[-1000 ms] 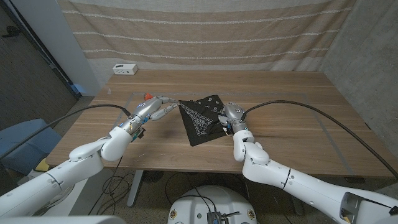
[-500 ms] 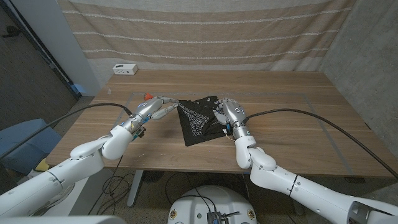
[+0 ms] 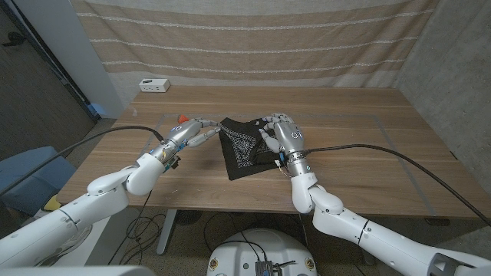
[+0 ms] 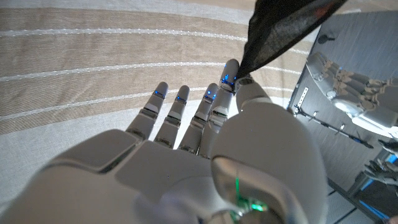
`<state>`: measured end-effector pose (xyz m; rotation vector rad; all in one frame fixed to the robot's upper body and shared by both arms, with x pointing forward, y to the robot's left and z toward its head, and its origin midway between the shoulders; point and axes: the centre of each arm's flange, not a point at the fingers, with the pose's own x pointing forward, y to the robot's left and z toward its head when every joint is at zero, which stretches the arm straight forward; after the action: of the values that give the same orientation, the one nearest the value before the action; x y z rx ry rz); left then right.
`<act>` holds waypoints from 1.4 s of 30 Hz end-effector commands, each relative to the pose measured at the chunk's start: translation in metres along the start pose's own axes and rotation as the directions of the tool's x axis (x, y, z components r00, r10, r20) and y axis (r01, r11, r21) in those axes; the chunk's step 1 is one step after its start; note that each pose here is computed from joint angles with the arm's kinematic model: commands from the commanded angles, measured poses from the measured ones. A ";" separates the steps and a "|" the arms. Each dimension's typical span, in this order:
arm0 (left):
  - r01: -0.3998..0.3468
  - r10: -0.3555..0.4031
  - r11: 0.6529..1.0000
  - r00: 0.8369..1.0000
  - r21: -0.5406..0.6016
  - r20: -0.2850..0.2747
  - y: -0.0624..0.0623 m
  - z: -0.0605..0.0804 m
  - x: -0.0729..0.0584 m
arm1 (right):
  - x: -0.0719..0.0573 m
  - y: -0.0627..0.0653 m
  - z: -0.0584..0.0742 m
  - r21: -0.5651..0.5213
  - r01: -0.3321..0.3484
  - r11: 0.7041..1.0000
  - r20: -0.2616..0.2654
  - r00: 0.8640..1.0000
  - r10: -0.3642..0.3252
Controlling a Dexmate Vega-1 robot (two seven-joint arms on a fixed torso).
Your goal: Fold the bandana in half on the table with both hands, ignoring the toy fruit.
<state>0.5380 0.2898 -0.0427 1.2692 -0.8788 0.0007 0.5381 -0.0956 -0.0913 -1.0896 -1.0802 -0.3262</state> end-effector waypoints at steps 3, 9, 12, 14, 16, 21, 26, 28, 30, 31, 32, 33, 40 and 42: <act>-0.077 0.080 0.994 0.996 -0.077 0.036 0.016 0.002 0.004 | -0.006 -0.011 0.023 0.123 -0.036 0.992 0.163 0.987 0.016; -0.121 0.128 0.985 0.990 -0.124 0.056 0.027 0.003 0.007 | -0.008 -0.005 0.034 0.118 -0.174 0.978 0.256 0.956 0.139; -0.125 0.134 0.983 0.989 -0.131 0.060 0.028 0.003 0.008 | -0.011 -0.001 0.039 0.130 -0.216 0.968 0.289 0.942 0.172; -0.128 0.137 0.982 0.989 -0.136 0.063 0.028 0.004 0.009 | -0.013 0.002 0.043 0.134 -0.247 0.960 0.311 0.930 0.196; -0.129 0.140 0.981 0.988 -0.146 0.066 0.029 0.004 0.009 | -0.016 0.006 0.046 0.130 -0.275 0.953 0.332 0.917 0.219; -0.141 0.154 0.977 0.986 -0.160 0.068 0.030 0.004 0.009 | -0.024 0.021 0.053 0.132 -0.367 0.921 0.388 0.874 0.293; -0.150 0.163 0.973 0.984 -0.175 0.065 0.031 0.004 0.008 | -0.033 0.034 0.063 0.129 -0.418 0.899 0.436 0.839 0.327; -0.157 0.171 0.970 0.983 -0.188 0.062 0.031 0.003 0.007 | -0.037 0.039 0.067 0.125 -0.429 0.895 0.456 0.826 0.332; -0.163 0.179 0.964 0.982 -0.208 0.059 0.032 0.002 0.006 | -0.039 0.043 0.071 0.112 -0.445 0.889 0.469 0.812 0.348; -0.167 0.183 0.962 0.981 -0.218 0.059 0.032 0.002 0.005 | -0.040 0.044 0.072 0.103 -0.452 0.886 0.475 0.805 0.355; -0.169 0.187 0.960 0.981 -0.224 0.059 0.032 0.002 0.005 | -0.041 0.046 0.072 0.098 -0.459 0.883 0.480 0.799 0.362; -0.171 0.189 0.959 0.980 -0.226 0.060 0.033 0.002 0.004 | -0.041 0.048 0.073 0.092 -0.468 0.879 0.482 0.794 0.372; -0.177 0.196 0.958 0.978 -0.228 0.065 0.033 0.005 0.000 | -0.037 0.050 0.069 0.056 -0.574 0.817 0.435 0.750 0.497; -0.178 0.197 0.958 0.978 -0.227 0.064 0.033 0.005 -0.002 | -0.033 0.048 0.063 0.090 -0.593 0.800 0.421 0.751 0.509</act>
<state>0.5245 0.2961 -0.0146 1.0101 -1.0284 -0.0020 0.5137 -0.0287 -0.1419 -1.2217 -1.1699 0.3863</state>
